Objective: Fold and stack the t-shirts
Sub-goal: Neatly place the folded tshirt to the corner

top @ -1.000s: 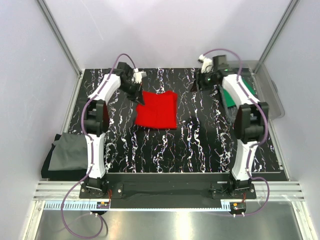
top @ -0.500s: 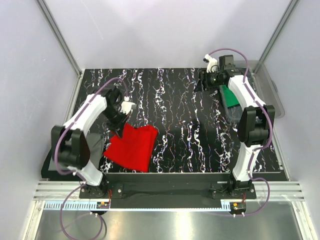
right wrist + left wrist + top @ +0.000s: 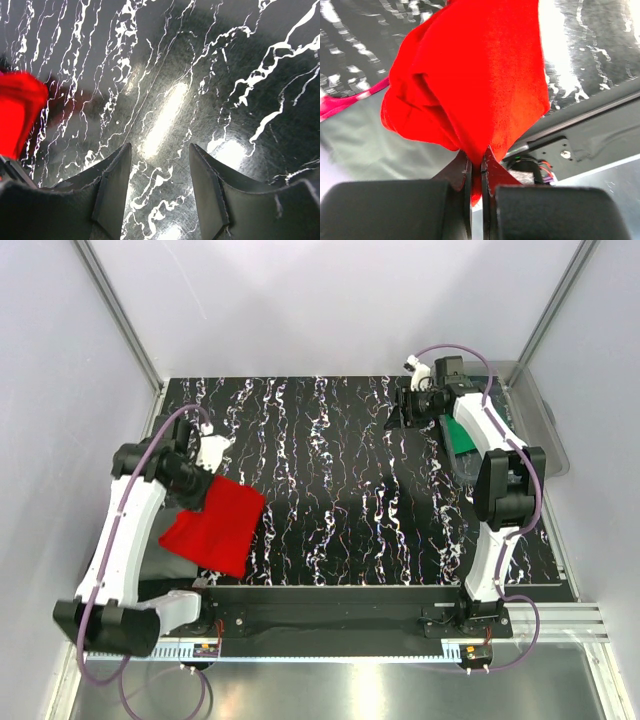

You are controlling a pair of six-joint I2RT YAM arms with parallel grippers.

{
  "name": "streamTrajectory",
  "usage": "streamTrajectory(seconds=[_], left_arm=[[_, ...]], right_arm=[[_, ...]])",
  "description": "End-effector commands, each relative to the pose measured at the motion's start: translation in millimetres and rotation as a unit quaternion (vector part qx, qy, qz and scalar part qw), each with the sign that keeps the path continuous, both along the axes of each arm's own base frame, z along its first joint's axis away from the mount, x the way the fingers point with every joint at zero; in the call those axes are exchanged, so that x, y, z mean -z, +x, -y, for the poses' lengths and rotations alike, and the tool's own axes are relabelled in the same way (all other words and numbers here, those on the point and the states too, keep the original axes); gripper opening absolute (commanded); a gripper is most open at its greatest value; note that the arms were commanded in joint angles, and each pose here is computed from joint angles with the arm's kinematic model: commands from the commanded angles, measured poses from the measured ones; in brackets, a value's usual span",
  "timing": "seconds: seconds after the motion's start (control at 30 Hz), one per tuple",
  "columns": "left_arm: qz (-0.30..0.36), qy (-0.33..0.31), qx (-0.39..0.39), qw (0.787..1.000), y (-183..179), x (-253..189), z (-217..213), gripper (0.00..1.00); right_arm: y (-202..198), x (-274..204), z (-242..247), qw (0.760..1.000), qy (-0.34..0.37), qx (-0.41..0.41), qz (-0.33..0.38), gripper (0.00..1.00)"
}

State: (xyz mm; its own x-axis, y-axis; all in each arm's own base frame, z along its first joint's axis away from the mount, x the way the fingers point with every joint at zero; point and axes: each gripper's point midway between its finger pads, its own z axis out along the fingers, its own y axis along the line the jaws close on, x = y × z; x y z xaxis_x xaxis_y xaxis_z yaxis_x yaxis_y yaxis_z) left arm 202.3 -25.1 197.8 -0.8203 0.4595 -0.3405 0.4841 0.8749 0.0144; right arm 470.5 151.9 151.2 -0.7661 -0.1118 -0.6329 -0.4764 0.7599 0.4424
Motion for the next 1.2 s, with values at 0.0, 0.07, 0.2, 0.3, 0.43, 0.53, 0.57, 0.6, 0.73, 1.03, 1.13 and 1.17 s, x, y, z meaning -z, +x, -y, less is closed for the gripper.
streamTrajectory(seconds=[0.0, 0.07, 0.2, 0.3, 0.43, 0.53, 0.57, 0.6, 0.73, 1.03, 1.13, 1.17], left_arm=[[-0.031, 0.06, -0.013, 0.998, -53.5, -13.7, -26.6, 0.0], [-0.017, 0.064, -0.009, 0.998, -61.2, -14.4, -29.2, 0.0], [-0.003, 0.109, -0.003, 0.994, -71.1, -12.8, -46.4, 0.0], [0.014, 0.124, -0.002, 0.992, -73.9, -18.0, -52.8, 0.0], [0.044, 0.139, 0.005, 0.989, -70.1, -32.9, -58.9, 0.0], [0.054, 0.158, 0.014, 0.986, -67.2, -40.9, -66.6, 0.0], [0.053, 0.165, 0.012, 0.985, -68.0, -41.7, -71.2, 0.0], [0.048, 0.18, 0.022, 0.982, -68.9, -41.2, -76.8, 0.0], [0.04, 0.203, 0.008, 0.978, -70.7, -46.2, -95.2, 0.0], [0.033, 0.219, 0.001, 0.975, -64.8, -59.4, -117.0, 0.0], [0.016, 0.219, -0.001, 0.976, -62.2, -54.9, -122.1, 0.0], [0.011, 0.221, 0.0, 0.975, -60.1, -51.3, -125.0, 0.0]], right_arm=[[3.4, -1.7, -7.9, 1.0, 0.014, -0.015, 0.013, 0.56], [5.3, 1.8, -7.7, 1.0, 0.011, -0.019, 0.015, 0.56], [9.4, 3.1, -9.2, 0.999, 0.013, -0.024, 0.018, 0.56], [12.4, 3.2, -9.7, 0.999, 0.012, -0.03, 0.023, 0.57], [14.7, 10.6, -10.3, 0.999, 0.008, -0.037, 0.023, 0.56], [17.8, 14.8, -9.5, 0.999, 0.006, -0.038, 0.023, 0.57], [18.2, 16.5, -9.5, 0.999, 0.006, -0.038, 0.021, 0.57], [19.3, 19.0, -9.6, 0.999, 0.006, -0.038, 0.019, 0.56], [22.0, 25.8, -10.2, 0.999, 0.006, -0.04, 0.016, 0.56], [25.9, 40.8, -11.5, 0.999, 0.009, -0.037, 0.004, 0.56], [26.4, 42.3, -12.1, 0.999, 0.011, -0.037, 0.002, 0.57], [26.3, 42.9, -12.3, 0.999, 0.011, -0.037, 0.001, 0.56]])
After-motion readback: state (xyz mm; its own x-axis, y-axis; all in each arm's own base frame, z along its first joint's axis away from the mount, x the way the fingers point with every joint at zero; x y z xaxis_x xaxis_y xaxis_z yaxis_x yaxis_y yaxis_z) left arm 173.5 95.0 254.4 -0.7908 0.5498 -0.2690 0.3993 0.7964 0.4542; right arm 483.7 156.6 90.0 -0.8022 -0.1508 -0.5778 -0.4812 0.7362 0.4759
